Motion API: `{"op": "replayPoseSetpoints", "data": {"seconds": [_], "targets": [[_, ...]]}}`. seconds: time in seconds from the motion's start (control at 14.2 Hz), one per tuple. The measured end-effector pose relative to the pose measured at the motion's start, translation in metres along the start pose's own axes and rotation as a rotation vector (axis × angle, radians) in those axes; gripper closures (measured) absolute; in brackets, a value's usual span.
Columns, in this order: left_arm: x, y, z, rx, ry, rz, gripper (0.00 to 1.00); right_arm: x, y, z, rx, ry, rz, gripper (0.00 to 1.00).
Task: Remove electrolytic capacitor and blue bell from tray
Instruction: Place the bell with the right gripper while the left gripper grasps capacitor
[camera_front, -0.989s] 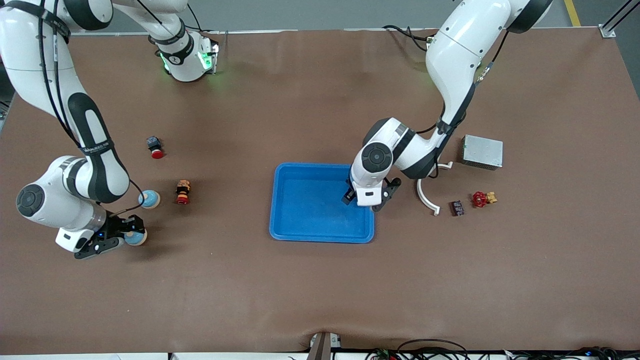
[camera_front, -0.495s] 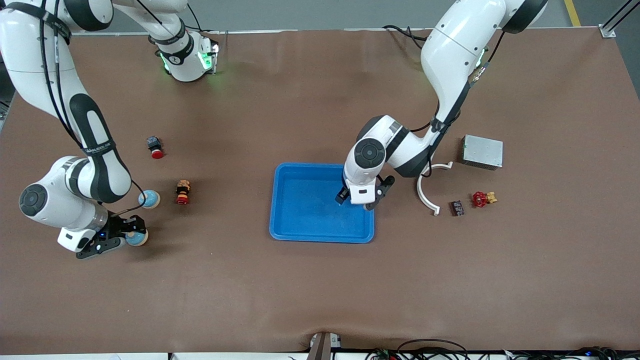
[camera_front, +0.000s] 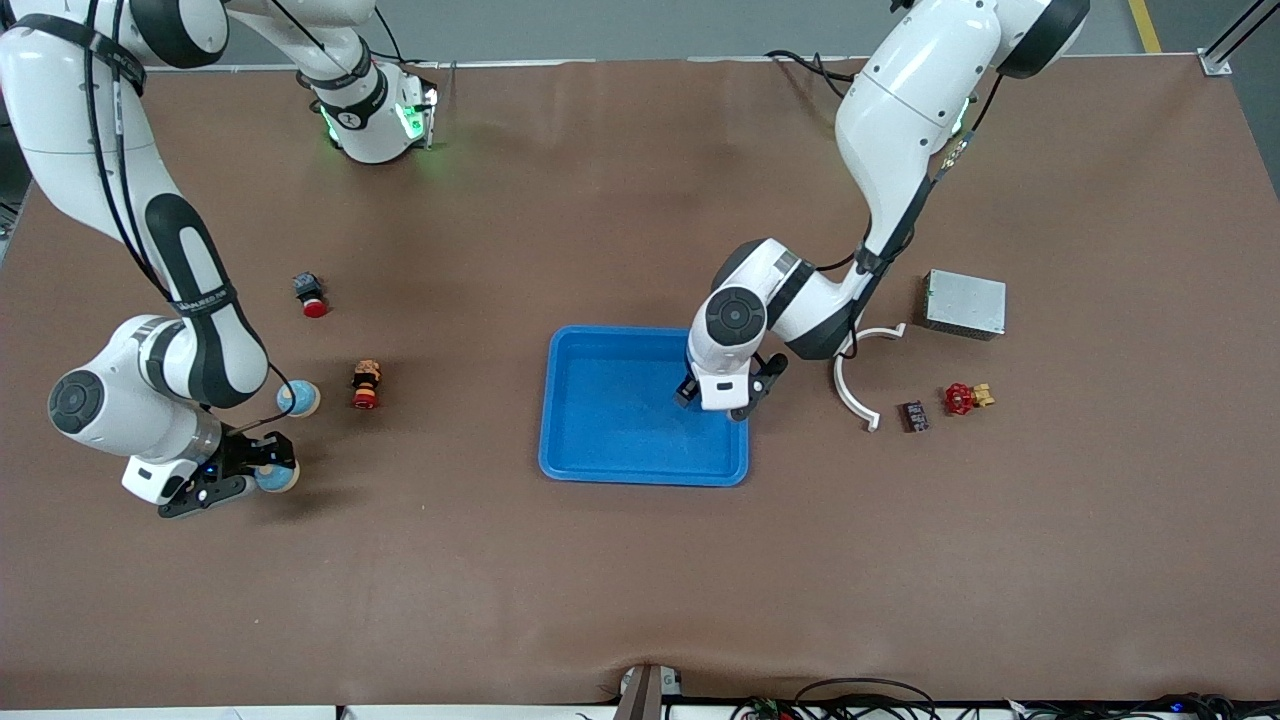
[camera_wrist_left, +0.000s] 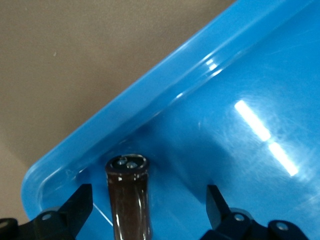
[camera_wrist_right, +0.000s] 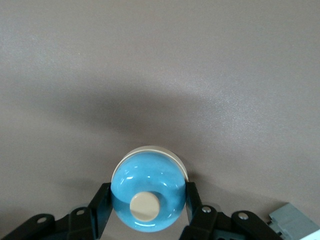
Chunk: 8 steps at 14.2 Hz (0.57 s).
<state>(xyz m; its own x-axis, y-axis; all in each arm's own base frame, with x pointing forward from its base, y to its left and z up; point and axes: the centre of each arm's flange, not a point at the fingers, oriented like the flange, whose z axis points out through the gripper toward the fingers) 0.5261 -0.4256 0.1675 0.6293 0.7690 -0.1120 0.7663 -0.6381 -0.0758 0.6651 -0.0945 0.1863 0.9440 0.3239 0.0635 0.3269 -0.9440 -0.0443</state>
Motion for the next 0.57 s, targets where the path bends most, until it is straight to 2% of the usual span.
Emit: {"op": "replayPoseSetpoints", "data": {"seconds": [0.21, 0.28, 0.35, 0.57], "targets": [[0.000, 0.002, -0.002, -0.006, 0.002, -0.001, 0.00, 0.000, 0.000, 0.000, 0.000, 0.000, 0.001, 0.36], [0.001, 0.003, -0.003, -0.008, 0.002, -0.007, 0.07, 0.000, 0.000, 0.000, 0.000, 0.000, 0.001, 0.33], [0.001, 0.004, -0.005, -0.013, 0.002, -0.013, 0.19, 0.000, 0.000, 0.000, 0.000, 0.001, 0.001, 0.33], [0.001, 0.008, -0.010, -0.025, 0.002, -0.022, 0.51, 0.000, 0.000, -0.001, -0.001, 0.002, 0.001, 0.08]]}}
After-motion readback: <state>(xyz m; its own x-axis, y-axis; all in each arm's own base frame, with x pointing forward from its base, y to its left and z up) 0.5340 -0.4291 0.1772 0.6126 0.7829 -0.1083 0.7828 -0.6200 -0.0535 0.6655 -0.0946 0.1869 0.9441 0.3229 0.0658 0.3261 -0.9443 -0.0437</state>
